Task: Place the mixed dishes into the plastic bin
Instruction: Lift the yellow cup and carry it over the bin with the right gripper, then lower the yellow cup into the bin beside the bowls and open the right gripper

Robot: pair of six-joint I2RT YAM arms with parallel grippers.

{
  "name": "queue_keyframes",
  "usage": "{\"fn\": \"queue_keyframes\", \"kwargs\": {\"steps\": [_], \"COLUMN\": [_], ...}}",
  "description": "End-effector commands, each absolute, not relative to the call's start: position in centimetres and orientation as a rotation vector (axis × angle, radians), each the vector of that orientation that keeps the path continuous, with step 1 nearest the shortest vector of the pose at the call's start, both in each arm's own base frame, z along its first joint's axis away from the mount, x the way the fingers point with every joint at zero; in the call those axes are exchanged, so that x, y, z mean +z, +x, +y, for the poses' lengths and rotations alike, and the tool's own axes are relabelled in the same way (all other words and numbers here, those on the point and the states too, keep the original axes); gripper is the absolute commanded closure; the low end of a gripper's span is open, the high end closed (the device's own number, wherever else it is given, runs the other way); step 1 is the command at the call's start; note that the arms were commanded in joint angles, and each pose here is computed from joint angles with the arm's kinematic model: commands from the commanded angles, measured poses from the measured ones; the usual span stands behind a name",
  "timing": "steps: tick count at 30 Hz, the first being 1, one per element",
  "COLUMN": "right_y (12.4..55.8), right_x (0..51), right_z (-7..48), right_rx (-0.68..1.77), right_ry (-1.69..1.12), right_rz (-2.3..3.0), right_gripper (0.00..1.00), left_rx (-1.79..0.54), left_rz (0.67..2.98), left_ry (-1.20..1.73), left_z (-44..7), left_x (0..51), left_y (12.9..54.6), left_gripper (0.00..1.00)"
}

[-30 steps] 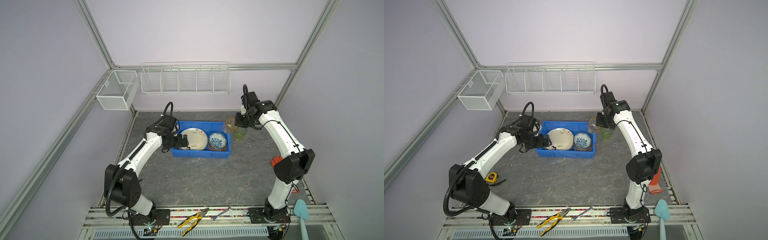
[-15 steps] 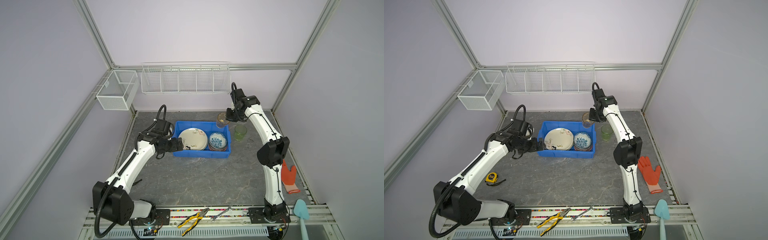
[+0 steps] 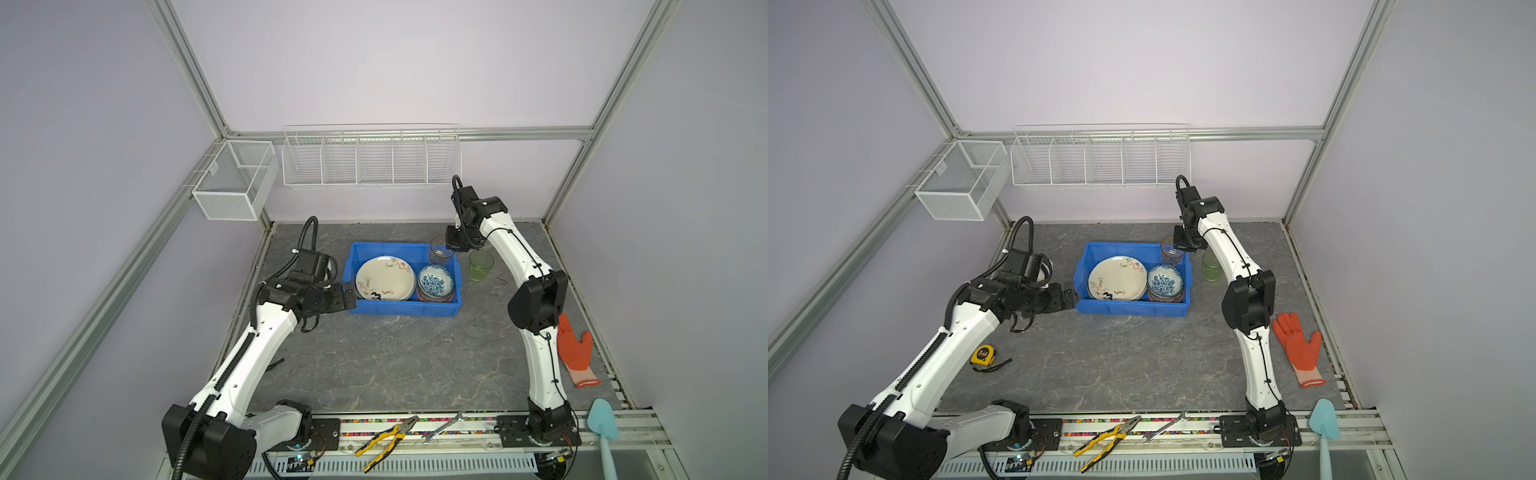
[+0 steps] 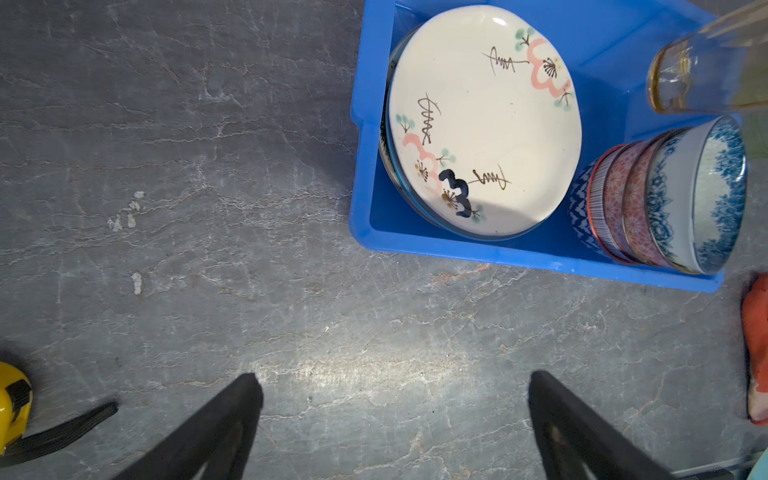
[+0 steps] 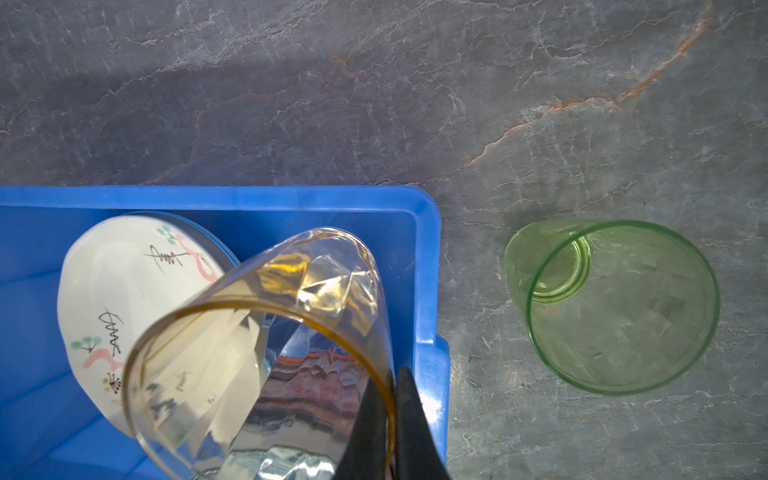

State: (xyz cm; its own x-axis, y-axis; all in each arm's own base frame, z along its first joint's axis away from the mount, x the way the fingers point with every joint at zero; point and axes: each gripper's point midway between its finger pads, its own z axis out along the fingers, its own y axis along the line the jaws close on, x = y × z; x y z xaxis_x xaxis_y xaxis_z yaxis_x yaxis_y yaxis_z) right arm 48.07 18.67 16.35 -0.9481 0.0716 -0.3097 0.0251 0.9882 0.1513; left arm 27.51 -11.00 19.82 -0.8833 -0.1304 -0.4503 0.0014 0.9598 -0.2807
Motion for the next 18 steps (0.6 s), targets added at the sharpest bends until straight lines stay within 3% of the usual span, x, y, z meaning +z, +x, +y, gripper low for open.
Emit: {"fn": "queue_keyframes", "kwargs": {"steps": [1, 18], "right_y": [48.0, 48.0], "right_x": [15.0, 11.5], "right_z": [19.4, 20.2], "right_rx": [0.199, 0.129], "right_ry": [0.034, 0.028], "right_rz": [2.836, 2.884], "right_gripper": [0.94, 0.93], "left_rx": [-0.340, -0.334], "left_rz": [2.647, 2.635], "left_ry": [-0.130, -0.126], "left_z": [-9.9, -9.4], "left_x": [19.3, 19.3], "left_y": [26.3, 25.5], "left_gripper": [0.00, 0.00]}}
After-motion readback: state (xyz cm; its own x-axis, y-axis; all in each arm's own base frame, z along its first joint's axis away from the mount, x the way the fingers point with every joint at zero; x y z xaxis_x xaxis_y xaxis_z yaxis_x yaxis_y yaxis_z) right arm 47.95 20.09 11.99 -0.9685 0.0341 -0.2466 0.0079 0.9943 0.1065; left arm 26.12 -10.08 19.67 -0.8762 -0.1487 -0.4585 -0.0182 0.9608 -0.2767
